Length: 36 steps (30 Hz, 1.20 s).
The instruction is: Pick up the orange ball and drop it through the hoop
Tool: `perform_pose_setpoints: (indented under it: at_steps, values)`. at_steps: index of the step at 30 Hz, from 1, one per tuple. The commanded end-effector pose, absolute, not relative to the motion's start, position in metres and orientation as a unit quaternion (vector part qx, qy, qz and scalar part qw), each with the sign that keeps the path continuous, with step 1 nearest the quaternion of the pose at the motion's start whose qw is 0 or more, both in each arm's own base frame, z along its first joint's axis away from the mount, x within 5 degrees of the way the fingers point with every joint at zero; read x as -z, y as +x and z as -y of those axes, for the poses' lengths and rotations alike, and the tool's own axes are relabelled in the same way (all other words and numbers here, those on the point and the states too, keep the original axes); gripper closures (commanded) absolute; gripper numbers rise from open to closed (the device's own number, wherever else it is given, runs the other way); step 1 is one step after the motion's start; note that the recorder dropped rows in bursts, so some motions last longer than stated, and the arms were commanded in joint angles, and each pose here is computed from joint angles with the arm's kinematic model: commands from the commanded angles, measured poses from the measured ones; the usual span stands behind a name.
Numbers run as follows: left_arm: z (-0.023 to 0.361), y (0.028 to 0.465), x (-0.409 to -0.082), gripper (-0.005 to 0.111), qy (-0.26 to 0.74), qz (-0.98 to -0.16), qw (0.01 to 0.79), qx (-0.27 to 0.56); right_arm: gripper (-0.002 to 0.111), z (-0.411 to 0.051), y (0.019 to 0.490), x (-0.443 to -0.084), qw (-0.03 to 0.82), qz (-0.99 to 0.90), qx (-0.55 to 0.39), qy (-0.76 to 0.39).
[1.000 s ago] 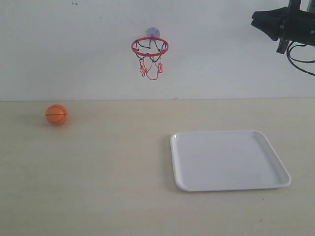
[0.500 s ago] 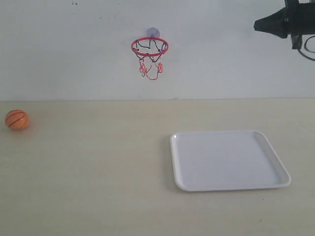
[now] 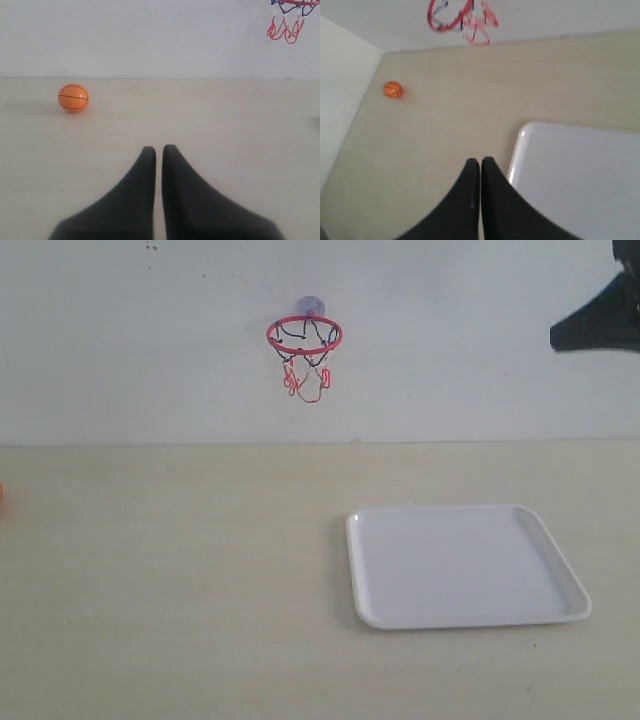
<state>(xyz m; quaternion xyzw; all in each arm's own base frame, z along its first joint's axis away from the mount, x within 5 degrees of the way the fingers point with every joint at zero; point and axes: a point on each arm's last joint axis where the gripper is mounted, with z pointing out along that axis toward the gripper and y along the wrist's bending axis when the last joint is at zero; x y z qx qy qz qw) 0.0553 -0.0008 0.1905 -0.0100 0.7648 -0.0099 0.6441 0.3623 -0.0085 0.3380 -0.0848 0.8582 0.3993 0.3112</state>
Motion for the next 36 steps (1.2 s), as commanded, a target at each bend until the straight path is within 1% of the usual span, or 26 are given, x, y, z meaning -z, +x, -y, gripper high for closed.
perform_pose_setpoints:
  at_steps: [1,3,5,7,11,13,15,18,23,27,29,32,34,36]
  values:
    - [0.001,0.055,-0.190,0.103,-0.012,-0.763,0.646,0.011,0.108,-0.008,0.299,-0.292,0.256,-0.874,-0.413,-0.033]
    - [0.001,0.055,-0.190,0.103,-0.012,-0.763,0.646,0.011,0.108,-0.014,0.275,-0.263,0.205,-0.881,-0.427,-0.009]
    - [0.001,0.055,-0.190,0.103,-0.012,-0.763,0.646,0.011,0.108,-0.018,0.261,-0.242,0.166,-0.885,-0.435,0.010]
    - [0.001,0.055,-0.190,0.103,-0.012,-0.763,0.646,0.011,0.108,-0.020,0.252,-0.230,0.143,-0.886,-0.440,0.023]
    - [0.001,0.055,-0.190,0.103,-0.012,-0.763,0.646,0.011,0.108,-0.020,0.249,-0.223,0.132,-0.887,-0.442,0.031]
    - [0.001,0.055,-0.190,0.103,-0.012,-0.763,0.646,0.011,0.108,-0.019,0.250,-0.225,0.142,-0.888,-0.436,0.032]
    - [0.001,0.055,-0.190,0.103,-0.012,-0.763,0.646,0.011,0.108,-0.019,0.247,-0.234,0.169,-0.890,-0.423,0.028]
    - [0.001,0.055,-0.190,0.103,-0.012,-0.763,0.646,0.011,0.108,-0.019,0.237,-0.261,0.243,-0.887,-0.391,0.016]
    - [0.001,0.055,-0.190,0.103,-0.012,-0.763,0.646,0.011,0.108,-0.021,0.217,-0.296,0.336,-0.872,-0.356,-0.004]
    - [0.001,0.055,-0.190,0.103,-0.012,-0.763,0.646,0.011,0.108,-0.022,0.205,-0.325,0.452,-0.844,-0.288,0.002]
    - [0.001,0.055,-0.190,0.103,-0.012,-0.763,0.646,0.011,0.108,-0.027,0.196,-0.336,0.494,-0.831,-0.256,-0.020]
    - [0.001,0.055,-0.190,0.103,-0.012,-0.763,0.646,0.011,0.108,-0.033,0.178,-0.350,0.553,-0.809,-0.183,-0.075]
    - [0.001,0.055,-0.190,0.103,-0.012,-0.763,0.646,0.011,0.108,-0.031,0.168,-0.353,0.600,-0.782,-0.153,-0.063]
    - [0.001,0.055,-0.190,0.103,-0.012,-0.763,0.646,0.011,0.108,-0.025,0.152,-0.346,0.643,-0.755,-0.124,-0.033]
